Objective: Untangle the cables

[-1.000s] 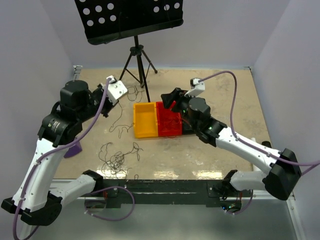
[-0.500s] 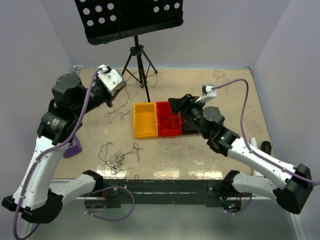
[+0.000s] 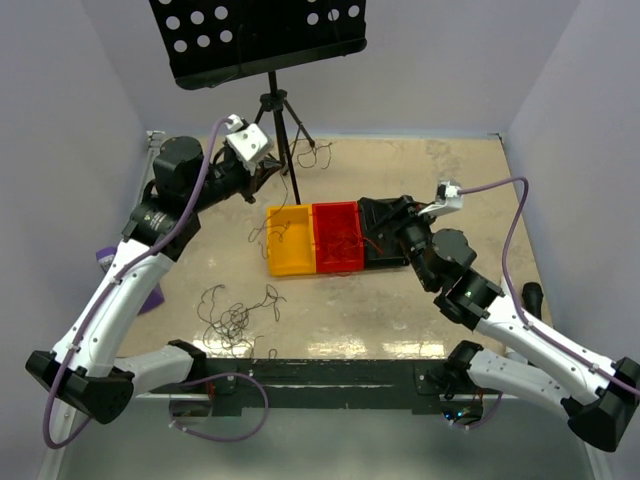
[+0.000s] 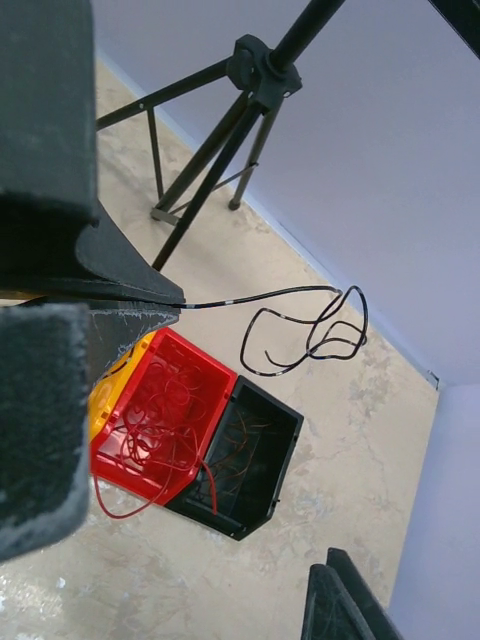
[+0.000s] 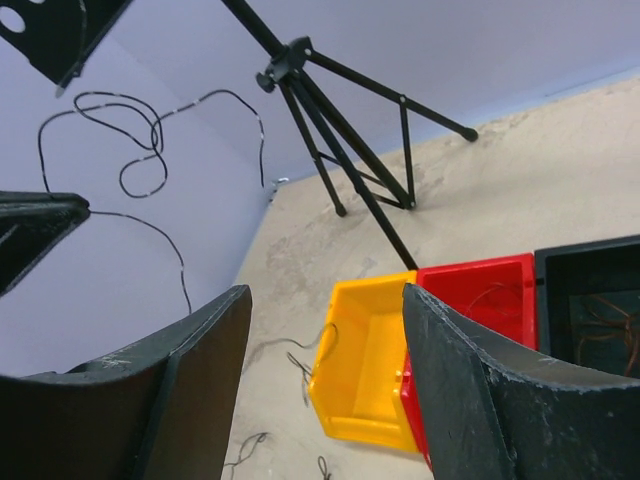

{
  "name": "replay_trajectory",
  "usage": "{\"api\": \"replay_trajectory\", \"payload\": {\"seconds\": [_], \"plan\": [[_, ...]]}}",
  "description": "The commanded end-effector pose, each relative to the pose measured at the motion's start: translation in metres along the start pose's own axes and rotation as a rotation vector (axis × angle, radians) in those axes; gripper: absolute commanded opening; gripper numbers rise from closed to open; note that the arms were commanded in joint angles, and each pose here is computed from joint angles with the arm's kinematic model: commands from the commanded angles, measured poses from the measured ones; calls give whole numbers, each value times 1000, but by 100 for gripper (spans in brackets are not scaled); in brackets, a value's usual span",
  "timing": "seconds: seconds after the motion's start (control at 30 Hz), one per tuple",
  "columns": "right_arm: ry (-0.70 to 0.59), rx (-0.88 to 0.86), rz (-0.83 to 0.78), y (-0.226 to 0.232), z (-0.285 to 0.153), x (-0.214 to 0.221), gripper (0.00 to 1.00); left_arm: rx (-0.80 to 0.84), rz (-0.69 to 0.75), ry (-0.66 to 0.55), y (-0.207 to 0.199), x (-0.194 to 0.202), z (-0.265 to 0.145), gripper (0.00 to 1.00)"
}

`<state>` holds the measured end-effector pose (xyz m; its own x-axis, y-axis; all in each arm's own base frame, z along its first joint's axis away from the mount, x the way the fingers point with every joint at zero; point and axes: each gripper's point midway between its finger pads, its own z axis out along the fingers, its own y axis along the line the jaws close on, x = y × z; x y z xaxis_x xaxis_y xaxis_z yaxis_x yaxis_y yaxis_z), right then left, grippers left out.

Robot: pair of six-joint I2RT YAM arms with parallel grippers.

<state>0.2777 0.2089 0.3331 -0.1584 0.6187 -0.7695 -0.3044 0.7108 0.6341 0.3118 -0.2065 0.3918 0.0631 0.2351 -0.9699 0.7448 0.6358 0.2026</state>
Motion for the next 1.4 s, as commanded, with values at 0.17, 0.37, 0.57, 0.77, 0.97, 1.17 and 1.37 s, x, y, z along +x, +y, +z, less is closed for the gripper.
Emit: {"api": "replay_trajectory", "payload": {"seconds": [0.17, 0.37, 0.57, 0.77, 0.97, 1.17, 1.37], "plan": [[-16, 40, 25, -10, -4, -1, 66, -33, 10, -88, 13, -26, 9, 0], [-18, 39, 26, -8, -6, -5, 66, -113, 58, -168, 28, -72, -10, 0], [-23, 39, 36, -8, -8, -7, 66, -160, 87, -218, 38, -101, -20, 0], [-30, 49, 29, -10, -11, -12, 66, -130, 37, -194, 30, -82, -14, 0], [-45, 51, 27, -10, -15, -18, 66, -89, -55, -120, 18, -31, 8, 0], [-38, 56, 27, -13, -15, -14, 65, -59, -110, -84, 12, -14, 24, 0], [-33, 60, 25, -16, -17, -11, 65, -61, -66, -84, 12, -19, 28, 0]]}}
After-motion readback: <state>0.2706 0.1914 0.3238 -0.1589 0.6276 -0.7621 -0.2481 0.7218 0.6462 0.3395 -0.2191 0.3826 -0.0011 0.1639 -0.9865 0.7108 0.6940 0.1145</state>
